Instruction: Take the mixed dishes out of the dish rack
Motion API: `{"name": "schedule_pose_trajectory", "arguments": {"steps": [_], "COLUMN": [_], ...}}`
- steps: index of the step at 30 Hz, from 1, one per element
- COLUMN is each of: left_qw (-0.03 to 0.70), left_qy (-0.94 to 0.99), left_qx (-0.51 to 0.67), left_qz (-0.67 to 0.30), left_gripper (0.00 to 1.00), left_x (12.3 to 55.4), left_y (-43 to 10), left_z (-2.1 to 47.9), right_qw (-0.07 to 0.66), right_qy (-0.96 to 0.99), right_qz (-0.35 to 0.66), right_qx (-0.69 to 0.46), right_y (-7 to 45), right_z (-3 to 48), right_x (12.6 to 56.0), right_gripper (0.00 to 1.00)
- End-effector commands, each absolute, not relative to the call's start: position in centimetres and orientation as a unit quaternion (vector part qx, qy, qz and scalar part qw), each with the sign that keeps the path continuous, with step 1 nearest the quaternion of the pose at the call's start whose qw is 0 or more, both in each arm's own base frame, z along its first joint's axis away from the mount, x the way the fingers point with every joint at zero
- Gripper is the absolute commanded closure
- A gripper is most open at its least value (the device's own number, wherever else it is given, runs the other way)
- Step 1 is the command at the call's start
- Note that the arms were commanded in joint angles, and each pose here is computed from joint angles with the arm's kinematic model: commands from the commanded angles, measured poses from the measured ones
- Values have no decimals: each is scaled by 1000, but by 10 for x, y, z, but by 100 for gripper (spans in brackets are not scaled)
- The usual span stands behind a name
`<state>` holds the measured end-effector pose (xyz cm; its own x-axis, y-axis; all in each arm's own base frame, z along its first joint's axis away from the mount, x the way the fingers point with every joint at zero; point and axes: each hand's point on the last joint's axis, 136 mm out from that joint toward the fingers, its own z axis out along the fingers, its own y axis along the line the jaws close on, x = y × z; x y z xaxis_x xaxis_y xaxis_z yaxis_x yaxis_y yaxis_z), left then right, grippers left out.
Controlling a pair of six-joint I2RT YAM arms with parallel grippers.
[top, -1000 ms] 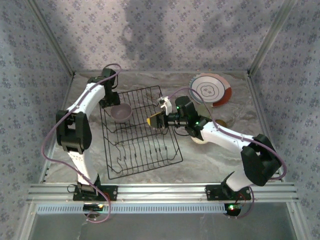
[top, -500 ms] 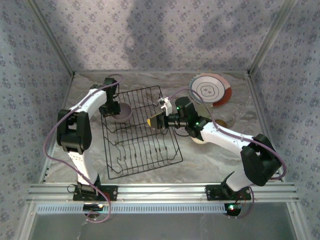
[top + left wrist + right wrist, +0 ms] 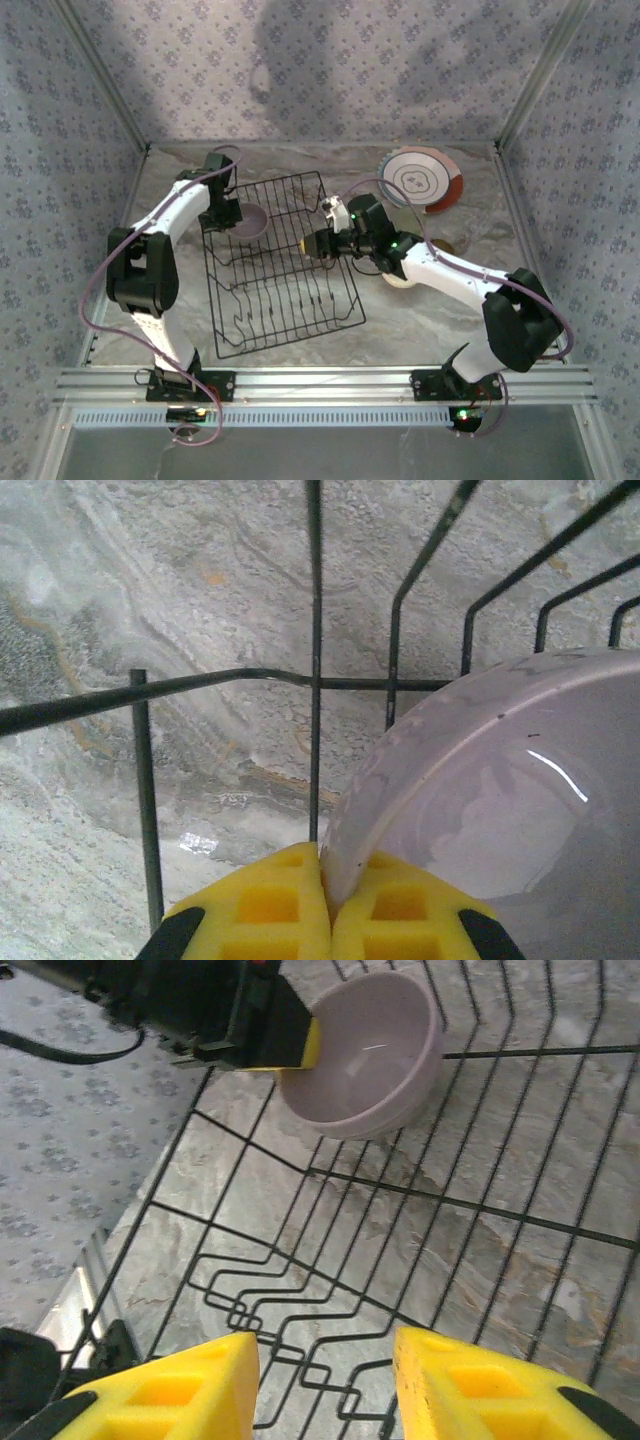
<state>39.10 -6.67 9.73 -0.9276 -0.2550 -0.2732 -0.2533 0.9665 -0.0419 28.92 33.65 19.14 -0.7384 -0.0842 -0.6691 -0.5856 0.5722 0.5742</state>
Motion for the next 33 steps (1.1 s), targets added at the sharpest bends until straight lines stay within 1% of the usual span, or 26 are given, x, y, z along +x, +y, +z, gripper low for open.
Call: {"name": "schedule_pose_trajectory", "arguments": {"steps": [1, 3, 6, 11, 14, 20, 28, 30, 33], "left_qw": [165, 169, 180, 208, 222, 249, 277, 280, 284], "left_qy": [978, 978, 977, 973, 970, 964, 958, 957, 956], "left_qx": [-124, -118, -106, -88, -73, -50, -18, -12, -9], "left_qz": [-28, -33, -44, -57, -62, -76, -69, -68, -67], "left_gripper": [100, 100, 100, 100, 100, 100, 100, 100, 100], "left_x": [391, 389, 385, 375, 368, 354, 339, 337, 335], "left_y": [-77, -82, -93, -108, -118, -135, -155, -158, -161], "left_z": [120, 123, 132, 152, 164, 183, 196, 197, 198], "right_qw": [317, 319, 316, 308, 298, 278, 258, 254, 240], "right_qy": [849, 855, 866, 884, 891, 902, 908, 909, 916], "right_qz": [378, 362, 339, 300, 289, 276, 275, 273, 266], "right_qx": [-190, -188, -187, -184, -181, -179, -183, -185, -180], "right_y": [327, 325, 324, 326, 328, 339, 359, 362, 363], "right_z": [200, 201, 203, 212, 211, 207, 204, 203, 196], "right_x": [298, 299, 300, 305, 306, 314, 320, 320, 320], "right_gripper": [54, 51, 39, 28, 26, 26, 31, 34, 43]}}
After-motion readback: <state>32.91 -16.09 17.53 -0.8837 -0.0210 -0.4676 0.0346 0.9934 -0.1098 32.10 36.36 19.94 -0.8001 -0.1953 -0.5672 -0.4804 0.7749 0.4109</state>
